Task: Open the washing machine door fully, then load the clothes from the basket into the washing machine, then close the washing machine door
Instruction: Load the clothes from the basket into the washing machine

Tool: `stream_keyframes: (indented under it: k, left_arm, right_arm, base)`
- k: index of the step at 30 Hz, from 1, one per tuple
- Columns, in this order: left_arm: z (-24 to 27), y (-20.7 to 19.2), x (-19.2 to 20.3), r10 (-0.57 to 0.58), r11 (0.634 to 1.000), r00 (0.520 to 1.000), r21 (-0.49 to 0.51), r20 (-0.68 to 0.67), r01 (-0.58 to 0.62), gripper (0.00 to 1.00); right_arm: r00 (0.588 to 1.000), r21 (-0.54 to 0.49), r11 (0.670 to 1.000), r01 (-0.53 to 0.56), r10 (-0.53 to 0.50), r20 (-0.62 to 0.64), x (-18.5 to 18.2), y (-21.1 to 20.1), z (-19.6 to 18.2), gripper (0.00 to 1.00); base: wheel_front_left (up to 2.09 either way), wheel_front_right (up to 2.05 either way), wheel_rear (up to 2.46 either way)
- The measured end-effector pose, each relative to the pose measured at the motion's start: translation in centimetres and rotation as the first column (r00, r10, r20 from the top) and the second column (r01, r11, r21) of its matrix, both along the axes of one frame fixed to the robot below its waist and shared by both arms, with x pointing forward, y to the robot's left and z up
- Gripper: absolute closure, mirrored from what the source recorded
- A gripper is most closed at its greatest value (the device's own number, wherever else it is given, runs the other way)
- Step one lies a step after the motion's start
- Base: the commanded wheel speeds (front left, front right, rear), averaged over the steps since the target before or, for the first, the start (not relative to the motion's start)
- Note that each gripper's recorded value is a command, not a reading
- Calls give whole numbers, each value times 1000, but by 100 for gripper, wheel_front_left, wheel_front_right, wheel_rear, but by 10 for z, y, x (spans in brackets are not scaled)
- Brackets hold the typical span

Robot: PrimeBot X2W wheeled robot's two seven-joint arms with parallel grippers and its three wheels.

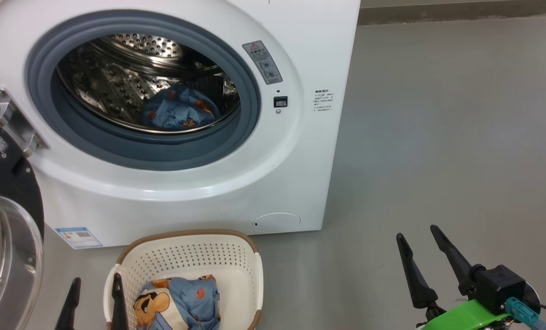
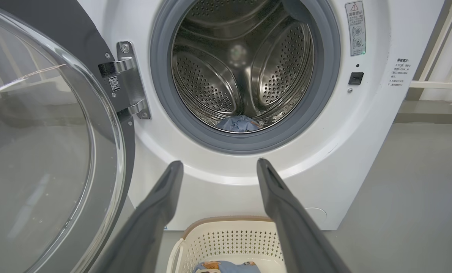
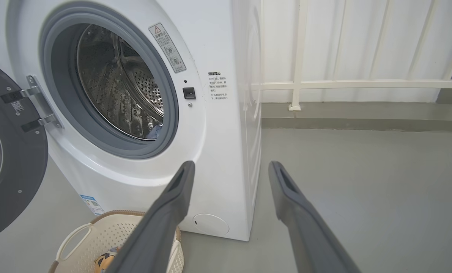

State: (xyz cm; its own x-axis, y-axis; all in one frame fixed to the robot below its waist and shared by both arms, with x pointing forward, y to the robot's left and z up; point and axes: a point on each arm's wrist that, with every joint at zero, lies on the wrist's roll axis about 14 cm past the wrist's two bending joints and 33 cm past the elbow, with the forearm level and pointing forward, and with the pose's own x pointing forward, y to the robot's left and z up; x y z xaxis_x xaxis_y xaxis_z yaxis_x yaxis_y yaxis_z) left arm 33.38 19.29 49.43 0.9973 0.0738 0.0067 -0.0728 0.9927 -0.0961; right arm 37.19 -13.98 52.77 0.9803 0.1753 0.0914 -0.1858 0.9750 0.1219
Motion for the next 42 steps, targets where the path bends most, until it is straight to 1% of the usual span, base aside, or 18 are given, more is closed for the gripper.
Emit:
stream_keyframes:
  k: [9,12,15,19,26,27,32,35,38,42]
  left_arm:
    - [-10,-1,5,-2,1000,1000,-2,-31,2,0]
    - [-15,-4,15,-14,1000,998,-7,-57,13,0]
    - [-27,-12,26,-49,999,993,-20,-104,47,0]
    - [-64,-20,39,-99,995,966,-37,-237,93,0]
    - [-109,-33,77,-168,985,916,-86,-365,146,0]
    - [-123,-38,87,-191,981,895,-96,-402,166,0]
    - [-163,-49,108,-242,970,828,-130,-506,204,0]
    - [-189,-51,118,-253,967,781,-144,-572,208,0]
    - [-215,-55,125,-263,965,723,-161,-640,208,0]
    - [-245,-64,134,-285,958,657,-200,-698,204,0]
  right_arm:
    - [1000,0,1000,2,-2,-16,3,-1,-6,0]
    - [1000,1,1000,3,-3,-28,5,-1,-10,0]
    - [999,1,1000,2,-2,-40,9,-1,-14,0]
    - [999,3,1000,-1,1,-35,20,1,-14,0]
    - [999,-13,1000,-5,4,-39,43,2,-20,0]
    - [999,-17,1000,-6,5,-44,50,2,-24,0]
    - [999,-12,1000,-10,9,-34,71,4,-32,0]
    - [999,1,1000,-8,8,-34,82,3,-39,0]
    - [999,10,1000,4,-3,-45,92,-1,-51,0]
    - [998,21,1000,12,-10,-66,103,-5,-68,0]
  base:
    - [0,0,0]
    - [0,0,0]
    - [0,0,0]
    - [0,0,0]
    - [0,0,0]
    - [0,0,0]
    - [0,0,0]
    - [0,0,0]
    - [0,0,0]
    - [0,0,0]
